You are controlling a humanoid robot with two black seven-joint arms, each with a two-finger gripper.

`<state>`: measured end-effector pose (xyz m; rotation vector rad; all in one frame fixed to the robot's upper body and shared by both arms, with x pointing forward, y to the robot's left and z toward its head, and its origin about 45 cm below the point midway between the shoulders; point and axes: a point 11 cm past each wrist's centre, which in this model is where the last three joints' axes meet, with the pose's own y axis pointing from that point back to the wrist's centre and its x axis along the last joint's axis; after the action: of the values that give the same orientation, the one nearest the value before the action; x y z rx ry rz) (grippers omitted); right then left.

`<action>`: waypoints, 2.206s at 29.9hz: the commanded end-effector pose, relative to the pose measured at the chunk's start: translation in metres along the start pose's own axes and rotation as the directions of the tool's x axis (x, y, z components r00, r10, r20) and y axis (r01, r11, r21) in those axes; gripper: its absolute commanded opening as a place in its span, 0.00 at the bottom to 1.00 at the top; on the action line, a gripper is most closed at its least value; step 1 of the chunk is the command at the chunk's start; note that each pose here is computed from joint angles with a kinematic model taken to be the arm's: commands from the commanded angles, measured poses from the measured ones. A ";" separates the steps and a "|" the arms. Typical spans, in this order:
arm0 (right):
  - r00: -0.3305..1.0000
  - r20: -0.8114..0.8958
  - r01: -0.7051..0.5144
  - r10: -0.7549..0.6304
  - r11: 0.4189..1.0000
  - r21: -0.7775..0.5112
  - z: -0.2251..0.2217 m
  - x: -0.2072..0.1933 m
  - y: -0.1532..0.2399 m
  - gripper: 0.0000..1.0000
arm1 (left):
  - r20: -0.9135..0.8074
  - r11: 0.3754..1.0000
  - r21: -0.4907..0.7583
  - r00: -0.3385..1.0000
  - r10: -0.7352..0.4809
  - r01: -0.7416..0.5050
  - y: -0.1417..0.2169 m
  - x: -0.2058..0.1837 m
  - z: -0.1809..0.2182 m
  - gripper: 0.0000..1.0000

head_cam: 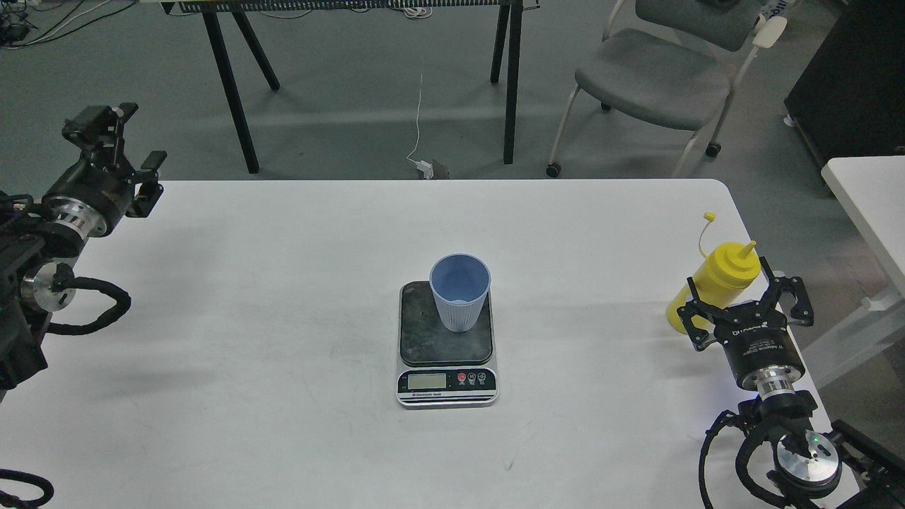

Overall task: Pour seasoning into cup on scale with both arms
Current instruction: 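Close the right gripper around the yellow bottle's body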

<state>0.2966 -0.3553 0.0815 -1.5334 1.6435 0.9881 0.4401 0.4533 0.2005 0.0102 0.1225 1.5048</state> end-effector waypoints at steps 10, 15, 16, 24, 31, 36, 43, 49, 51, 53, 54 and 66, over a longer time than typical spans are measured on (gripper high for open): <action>0.996 -0.065 -0.061 0.061 0.998 0.004 0.003 0.024 0.007 0.86 | 0.001 1.000 0.002 1.000 0.002 -0.002 0.001 0.001 -0.001 0.82; 0.992 -0.124 -0.036 0.031 0.999 -0.036 0.007 0.022 0.007 0.86 | 0.000 1.000 0.001 1.000 0.001 -0.001 0.000 0.000 -0.001 0.82; 0.991 -0.128 -0.034 0.029 0.999 -0.038 0.007 0.022 0.007 0.85 | 0.001 1.000 0.002 1.000 0.000 0.000 0.000 0.000 -0.001 0.82; 0.992 -0.123 -0.029 0.022 0.998 -0.054 0.018 0.020 0.008 0.80 | 0.001 1.000 0.001 1.000 0.000 0.000 0.000 0.000 0.000 0.82; 0.991 -0.135 -0.023 0.014 0.998 -0.064 0.020 0.020 0.008 0.83 | 0.001 1.000 0.001 1.000 0.000 0.000 0.000 0.000 0.000 0.82; 0.991 -0.132 -0.030 0.020 0.997 -0.072 0.023 0.022 0.013 0.93 | 0.001 1.000 0.001 1.000 0.000 0.000 0.000 0.000 0.000 0.82; 0.991 -0.129 -0.048 0.039 0.997 -0.065 0.020 0.028 0.020 0.99 | 0.002 1.000 0.003 1.000 0.002 -0.002 0.001 0.001 -0.001 0.82; 0.987 -0.150 -0.066 0.056 0.996 -0.065 0.012 0.036 0.027 0.99 | 0.001 1.000 0.001 1.000 0.000 0.000 0.000 0.000 0.000 0.82; 0.986 -0.153 -0.072 0.060 0.995 -0.069 0.013 0.037 0.029 0.99 | 0.004 1.000 0.004 1.000 -0.001 0.001 0.000 0.000 -0.001 0.82; 0.987 -0.151 -0.073 0.063 0.995 -0.064 0.012 0.038 0.029 0.99 | 0.013 1.000 0.008 1.000 -0.008 0.008 0.000 -0.002 -0.002 0.82; 0.987 -0.149 -0.075 0.066 0.996 -0.057 0.010 0.039 0.029 0.99 | 0.019 1.000 0.012 1.000 -0.011 0.011 0.000 -0.002 -0.002 0.82; 0.989 -0.137 -0.061 0.058 0.998 -0.023 0.001 0.033 0.021 0.99 | 0.025 1.000 0.014 1.000 -0.011 0.011 0.000 -0.001 -0.002 0.82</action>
<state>0.2703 -0.3718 0.0522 -1.6109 1.7954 0.9612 0.4396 0.4527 0.1992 0.0404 0.1118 1.4934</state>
